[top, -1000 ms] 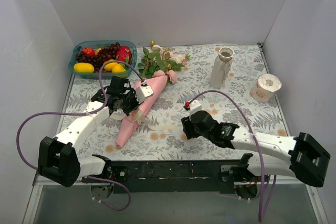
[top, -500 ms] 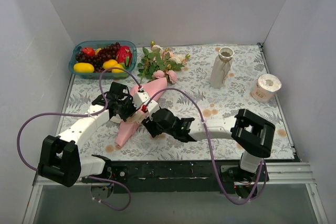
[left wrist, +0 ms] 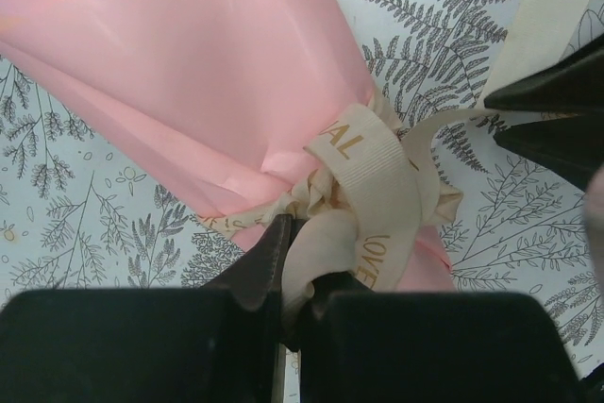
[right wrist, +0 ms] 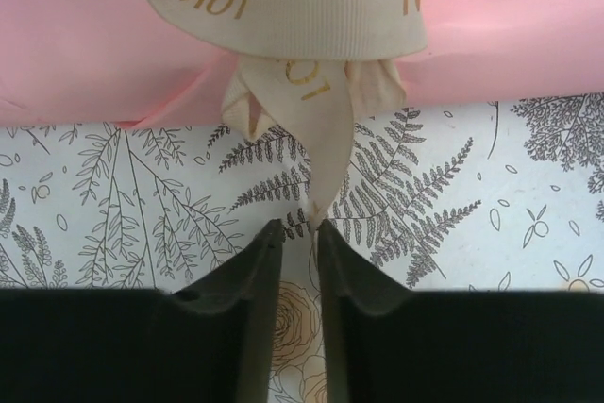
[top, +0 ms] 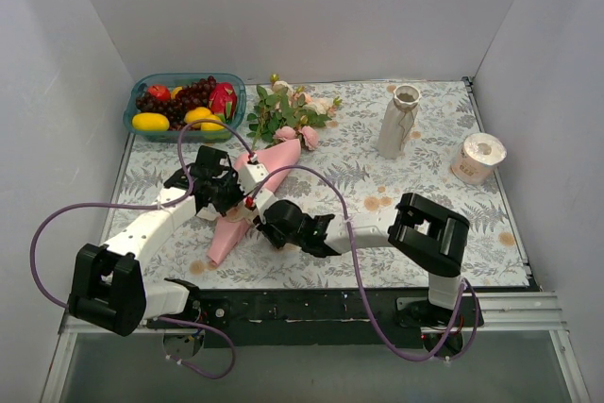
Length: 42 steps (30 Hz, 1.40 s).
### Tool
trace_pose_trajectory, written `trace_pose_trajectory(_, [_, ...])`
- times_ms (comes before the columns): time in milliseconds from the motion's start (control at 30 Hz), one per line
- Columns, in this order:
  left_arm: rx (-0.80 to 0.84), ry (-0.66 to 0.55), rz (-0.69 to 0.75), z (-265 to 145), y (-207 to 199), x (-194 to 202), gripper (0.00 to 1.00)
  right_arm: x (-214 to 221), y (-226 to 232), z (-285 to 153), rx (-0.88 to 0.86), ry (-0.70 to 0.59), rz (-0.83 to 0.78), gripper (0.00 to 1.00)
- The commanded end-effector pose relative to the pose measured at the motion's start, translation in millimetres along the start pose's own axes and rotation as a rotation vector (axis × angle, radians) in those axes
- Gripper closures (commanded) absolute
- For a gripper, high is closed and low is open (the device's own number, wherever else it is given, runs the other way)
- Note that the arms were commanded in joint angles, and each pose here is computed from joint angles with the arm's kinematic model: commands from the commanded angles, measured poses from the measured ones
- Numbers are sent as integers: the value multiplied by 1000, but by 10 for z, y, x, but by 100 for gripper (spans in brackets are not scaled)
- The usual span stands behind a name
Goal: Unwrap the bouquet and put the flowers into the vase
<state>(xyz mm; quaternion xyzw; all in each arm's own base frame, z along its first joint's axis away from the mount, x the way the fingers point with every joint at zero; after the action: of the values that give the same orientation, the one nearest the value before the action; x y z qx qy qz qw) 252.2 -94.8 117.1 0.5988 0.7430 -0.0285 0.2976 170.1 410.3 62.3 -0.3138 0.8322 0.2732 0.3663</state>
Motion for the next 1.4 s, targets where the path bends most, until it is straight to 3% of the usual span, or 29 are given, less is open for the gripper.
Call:
trace_pose_trajectory(0, [-8, -54, 28, -112, 72, -158, 100, -210, 2, -32, 8, -98, 39, 83])
trace_pose_trajectory(33, [-3, -52, 25, -112, 66, -156, 100, -276, -24, -98, 28, -130, 57, 98])
trace_pose_trajectory(567, [-45, -76, 16, -432, 345, -381, 100, -155, -440, -625, 175, -197, 156, 99])
trace_pose_trajectory(833, [-88, -63, 20, -636, 503, -405, 100, -232, -853, -1158, 314, -276, 247, 99])
trace_pose_trajectory(1167, [-31, -71, -8, -580, 375, -379, 100, -65, -1386, -1845, 541, -296, 347, 99])
trace_pose_trajectory(1367, [-138, -25, 1, -595, 495, -296, 100, -11, -1576, -2147, 640, -294, 392, 99])
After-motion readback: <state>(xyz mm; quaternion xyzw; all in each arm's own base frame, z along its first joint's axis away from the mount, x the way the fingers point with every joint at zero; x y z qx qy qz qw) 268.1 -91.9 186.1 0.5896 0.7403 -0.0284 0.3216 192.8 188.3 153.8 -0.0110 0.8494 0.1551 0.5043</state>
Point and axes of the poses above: each gripper's point midway between its finger pads, its own z axis out along the fingers, its own y axis along the line the jaws close on, x = y × z, the point moved 4 cm from there along -z, back along the fingers, and after that the axes turned 15 degrees about z, right-handed, at the moved point
